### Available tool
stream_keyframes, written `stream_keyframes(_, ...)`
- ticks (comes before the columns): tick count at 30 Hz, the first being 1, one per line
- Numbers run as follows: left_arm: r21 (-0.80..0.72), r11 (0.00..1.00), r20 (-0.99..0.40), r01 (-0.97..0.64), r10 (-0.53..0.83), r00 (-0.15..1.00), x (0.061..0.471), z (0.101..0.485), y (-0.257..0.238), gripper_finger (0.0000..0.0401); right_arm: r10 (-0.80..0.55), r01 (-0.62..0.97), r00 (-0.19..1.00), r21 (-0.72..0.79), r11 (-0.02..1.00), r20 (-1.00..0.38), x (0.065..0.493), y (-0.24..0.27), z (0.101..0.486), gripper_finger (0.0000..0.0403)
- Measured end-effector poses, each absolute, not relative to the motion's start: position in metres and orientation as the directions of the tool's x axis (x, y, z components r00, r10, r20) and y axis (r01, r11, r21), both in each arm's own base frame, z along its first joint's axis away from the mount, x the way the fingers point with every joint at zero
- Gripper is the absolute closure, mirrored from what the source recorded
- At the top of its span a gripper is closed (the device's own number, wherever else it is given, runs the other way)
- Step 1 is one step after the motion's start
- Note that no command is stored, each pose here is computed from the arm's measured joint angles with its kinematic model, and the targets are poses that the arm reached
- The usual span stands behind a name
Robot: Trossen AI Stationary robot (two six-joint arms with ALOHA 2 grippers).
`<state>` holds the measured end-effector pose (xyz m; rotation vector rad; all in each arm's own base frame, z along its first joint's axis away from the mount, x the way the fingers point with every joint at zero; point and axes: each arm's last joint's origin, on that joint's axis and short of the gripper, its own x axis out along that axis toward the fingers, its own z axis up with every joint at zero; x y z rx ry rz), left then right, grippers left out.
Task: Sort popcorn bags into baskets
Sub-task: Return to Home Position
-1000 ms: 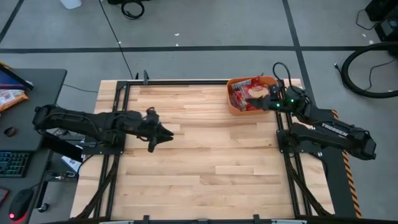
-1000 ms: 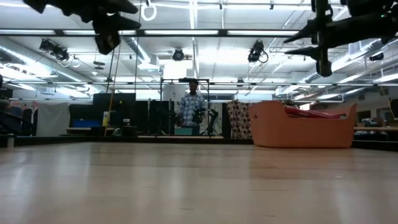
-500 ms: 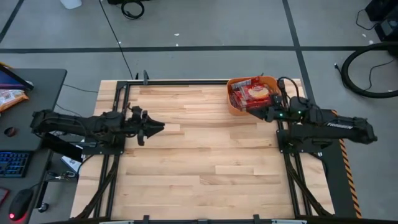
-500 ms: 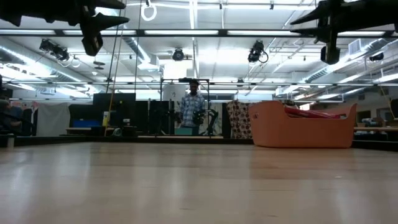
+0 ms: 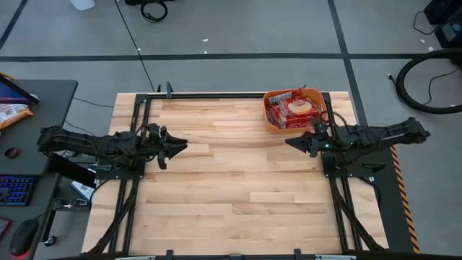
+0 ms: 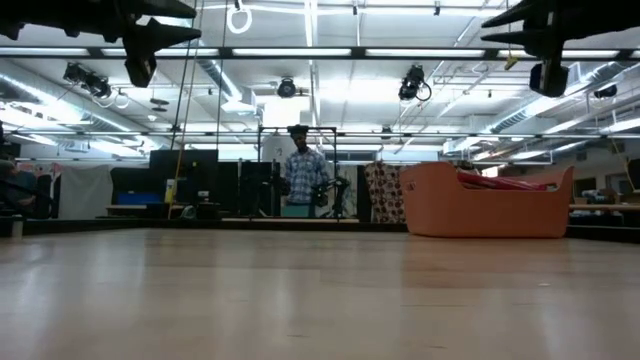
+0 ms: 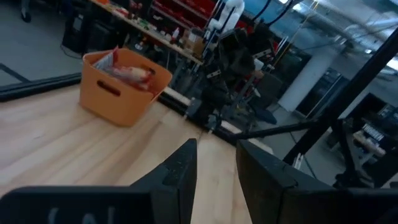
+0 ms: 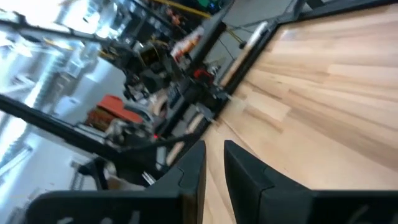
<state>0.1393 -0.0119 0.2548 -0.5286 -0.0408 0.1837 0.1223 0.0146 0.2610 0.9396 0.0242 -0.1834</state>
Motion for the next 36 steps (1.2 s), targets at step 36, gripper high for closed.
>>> stream_keyframes(36,-0.672,0.732,0.026,-0.112,0.175,0.984,0.097,0.186,-0.006,0.0393,-0.081,-0.019,0.989,0.645,0.764,0.124,0.078,0.012,0.24,0.038)
